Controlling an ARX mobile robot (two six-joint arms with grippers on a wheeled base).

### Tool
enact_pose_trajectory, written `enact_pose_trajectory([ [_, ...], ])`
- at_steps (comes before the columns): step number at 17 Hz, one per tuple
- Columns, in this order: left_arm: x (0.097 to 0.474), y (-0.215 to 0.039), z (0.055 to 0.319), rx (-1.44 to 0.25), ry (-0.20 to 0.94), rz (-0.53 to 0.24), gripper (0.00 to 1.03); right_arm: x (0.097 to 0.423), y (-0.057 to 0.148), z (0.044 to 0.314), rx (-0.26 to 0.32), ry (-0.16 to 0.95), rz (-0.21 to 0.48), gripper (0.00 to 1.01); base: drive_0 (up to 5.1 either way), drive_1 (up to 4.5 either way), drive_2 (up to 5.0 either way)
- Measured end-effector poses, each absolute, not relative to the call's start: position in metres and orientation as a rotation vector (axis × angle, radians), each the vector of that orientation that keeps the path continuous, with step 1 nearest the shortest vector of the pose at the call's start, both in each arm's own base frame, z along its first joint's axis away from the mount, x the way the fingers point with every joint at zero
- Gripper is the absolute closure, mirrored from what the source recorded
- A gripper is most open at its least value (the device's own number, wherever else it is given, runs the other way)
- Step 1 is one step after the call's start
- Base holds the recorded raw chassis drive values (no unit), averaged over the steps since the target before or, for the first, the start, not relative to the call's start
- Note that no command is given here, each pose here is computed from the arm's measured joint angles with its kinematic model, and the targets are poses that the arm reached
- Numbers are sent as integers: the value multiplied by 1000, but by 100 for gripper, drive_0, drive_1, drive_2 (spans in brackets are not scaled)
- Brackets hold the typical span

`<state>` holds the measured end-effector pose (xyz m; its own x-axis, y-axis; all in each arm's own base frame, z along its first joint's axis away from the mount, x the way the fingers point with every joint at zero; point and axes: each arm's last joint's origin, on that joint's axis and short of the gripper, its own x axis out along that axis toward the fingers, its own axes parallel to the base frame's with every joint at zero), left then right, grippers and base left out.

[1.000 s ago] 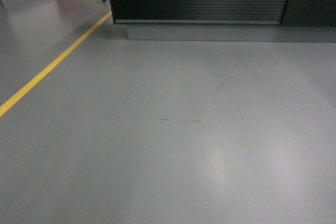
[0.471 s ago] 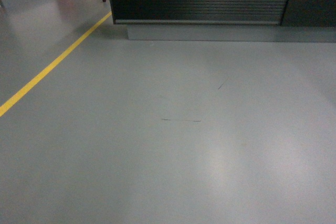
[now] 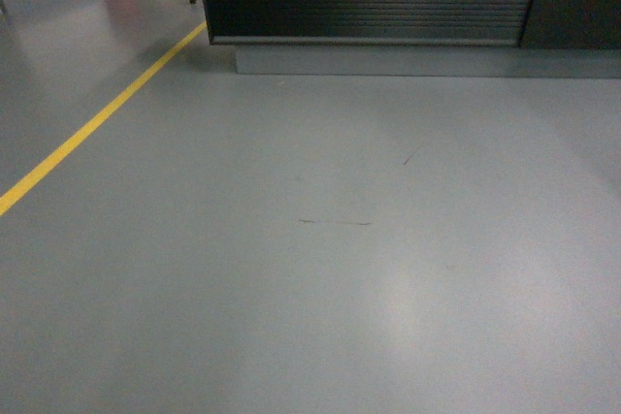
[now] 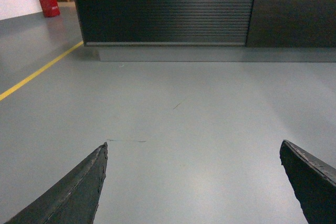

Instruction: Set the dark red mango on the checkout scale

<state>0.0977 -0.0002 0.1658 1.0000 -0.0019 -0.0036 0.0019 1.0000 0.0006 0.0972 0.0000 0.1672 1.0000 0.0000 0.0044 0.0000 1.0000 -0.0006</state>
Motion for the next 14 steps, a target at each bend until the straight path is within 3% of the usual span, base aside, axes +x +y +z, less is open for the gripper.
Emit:
enact_pose_trajectory([
  [14,98,0,166,1,4,-2,5,97,0,167,-1,-4,0,3,0,0,0],
])
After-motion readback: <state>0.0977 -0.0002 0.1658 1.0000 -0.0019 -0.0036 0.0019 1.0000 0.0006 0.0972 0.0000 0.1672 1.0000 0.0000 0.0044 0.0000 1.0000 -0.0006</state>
